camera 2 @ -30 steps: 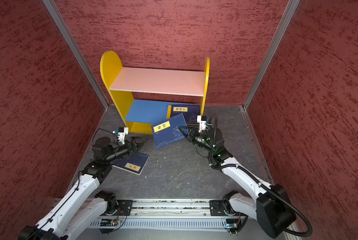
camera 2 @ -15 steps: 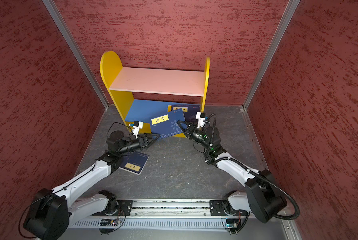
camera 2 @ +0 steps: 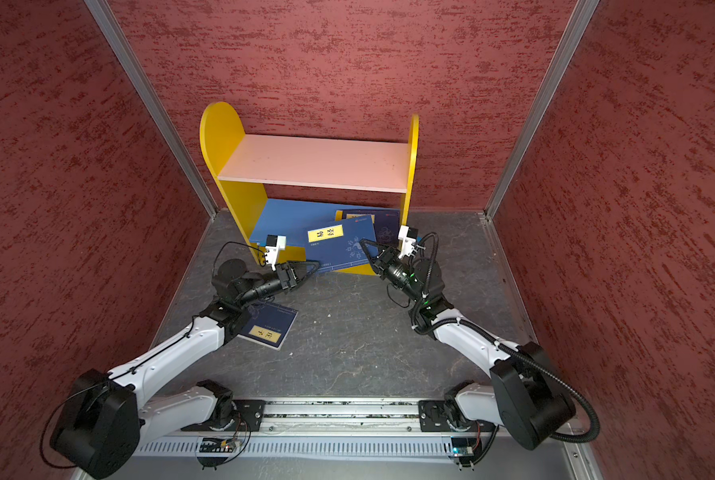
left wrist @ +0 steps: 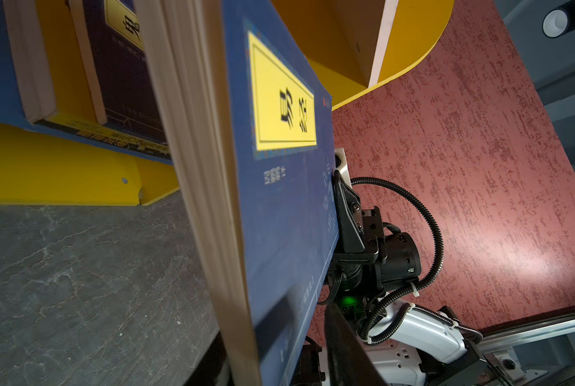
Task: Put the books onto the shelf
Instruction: 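Carry the upright dark blue book toward the blue shelf with both grippers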
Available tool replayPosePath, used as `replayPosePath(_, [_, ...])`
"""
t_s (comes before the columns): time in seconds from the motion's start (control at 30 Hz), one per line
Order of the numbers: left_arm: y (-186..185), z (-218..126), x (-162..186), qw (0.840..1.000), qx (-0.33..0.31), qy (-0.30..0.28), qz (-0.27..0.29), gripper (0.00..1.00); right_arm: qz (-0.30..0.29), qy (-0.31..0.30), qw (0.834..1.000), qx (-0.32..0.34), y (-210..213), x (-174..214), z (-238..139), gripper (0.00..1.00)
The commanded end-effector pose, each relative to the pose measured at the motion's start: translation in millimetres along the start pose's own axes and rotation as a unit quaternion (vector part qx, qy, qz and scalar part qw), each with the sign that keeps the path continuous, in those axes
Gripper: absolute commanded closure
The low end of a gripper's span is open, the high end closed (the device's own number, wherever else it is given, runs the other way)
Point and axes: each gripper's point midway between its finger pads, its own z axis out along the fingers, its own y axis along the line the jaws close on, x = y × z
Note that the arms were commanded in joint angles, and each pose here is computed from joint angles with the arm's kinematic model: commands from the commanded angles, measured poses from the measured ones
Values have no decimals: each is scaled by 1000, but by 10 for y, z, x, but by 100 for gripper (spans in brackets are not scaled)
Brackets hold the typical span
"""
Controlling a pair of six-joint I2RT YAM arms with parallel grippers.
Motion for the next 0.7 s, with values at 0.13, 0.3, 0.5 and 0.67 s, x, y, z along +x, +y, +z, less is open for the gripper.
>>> replayPosePath(0.13, [-252, -6, -178, 999, 35, -30, 19, 85, -1, -21, 999, -27, 87, -69, -23, 83])
replayPosePath(0.3, [-275, -35, -265, 998, 36, -39, 17, 95, -6, -38, 999, -10, 11, -107, -79, 59])
replayPosePath(0.5, [-157, -67, -448, 999, 14, -33, -11, 100, -67, -64, 992, 87, -121, -210, -205, 22])
replayPosePath(0.67, [-38, -17, -536, 1000, 6, 9, -19, 100, -132, -89, 972, 171, -210, -317, -455, 7])
